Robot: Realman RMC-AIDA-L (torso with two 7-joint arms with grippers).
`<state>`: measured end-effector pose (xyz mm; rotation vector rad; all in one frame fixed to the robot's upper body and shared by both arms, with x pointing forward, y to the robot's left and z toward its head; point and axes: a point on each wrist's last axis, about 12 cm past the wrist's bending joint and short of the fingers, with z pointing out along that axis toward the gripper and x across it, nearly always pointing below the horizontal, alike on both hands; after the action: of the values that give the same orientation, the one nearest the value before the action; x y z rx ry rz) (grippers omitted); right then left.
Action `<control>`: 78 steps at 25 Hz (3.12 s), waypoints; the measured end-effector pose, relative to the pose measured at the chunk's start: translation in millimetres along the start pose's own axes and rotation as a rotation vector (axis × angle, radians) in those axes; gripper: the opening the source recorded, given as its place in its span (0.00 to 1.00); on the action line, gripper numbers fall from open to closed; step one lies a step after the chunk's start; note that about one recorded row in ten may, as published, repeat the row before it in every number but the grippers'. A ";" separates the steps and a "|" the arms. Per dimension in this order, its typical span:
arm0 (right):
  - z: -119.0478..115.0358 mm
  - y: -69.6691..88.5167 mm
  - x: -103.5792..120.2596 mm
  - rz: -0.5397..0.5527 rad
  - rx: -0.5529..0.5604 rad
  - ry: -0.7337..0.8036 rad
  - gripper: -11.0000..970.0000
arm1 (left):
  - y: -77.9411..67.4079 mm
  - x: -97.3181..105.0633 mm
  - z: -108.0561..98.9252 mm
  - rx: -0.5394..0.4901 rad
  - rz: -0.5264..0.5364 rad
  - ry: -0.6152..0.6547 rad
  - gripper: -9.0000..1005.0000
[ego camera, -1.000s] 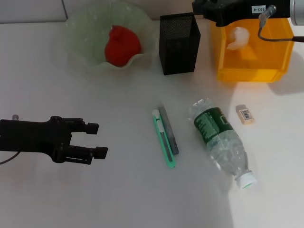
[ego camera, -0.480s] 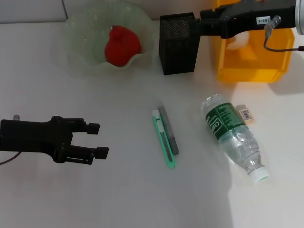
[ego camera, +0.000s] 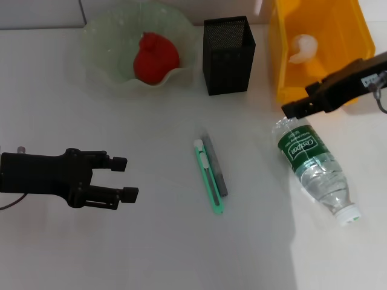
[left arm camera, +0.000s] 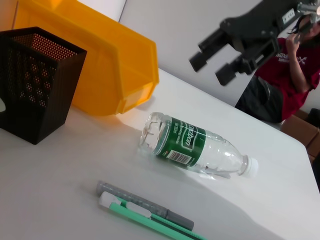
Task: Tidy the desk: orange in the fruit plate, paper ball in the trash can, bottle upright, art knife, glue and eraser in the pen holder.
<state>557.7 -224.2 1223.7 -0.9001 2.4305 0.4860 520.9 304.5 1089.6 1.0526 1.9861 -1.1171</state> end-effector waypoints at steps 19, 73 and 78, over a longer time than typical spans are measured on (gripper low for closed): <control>12.0 -2.3 62.1 0.200 -0.055 0.349 0.69 | 3.1 -12.0 4.7 0.013 0.031 0.009 0.84; -7.4 3.6 63.8 0.176 0.040 0.258 0.46 | 1.1 -21.4 17.0 0.043 0.063 0.002 0.84; -20.8 5.5 55.3 0.150 0.084 0.204 0.46 | 1.1 -22.2 17.3 0.046 0.065 0.002 0.84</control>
<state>510.8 -258.0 1210.2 -0.7691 2.6957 0.3564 534.9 282.1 1099.3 1.1337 1.9219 -1.1319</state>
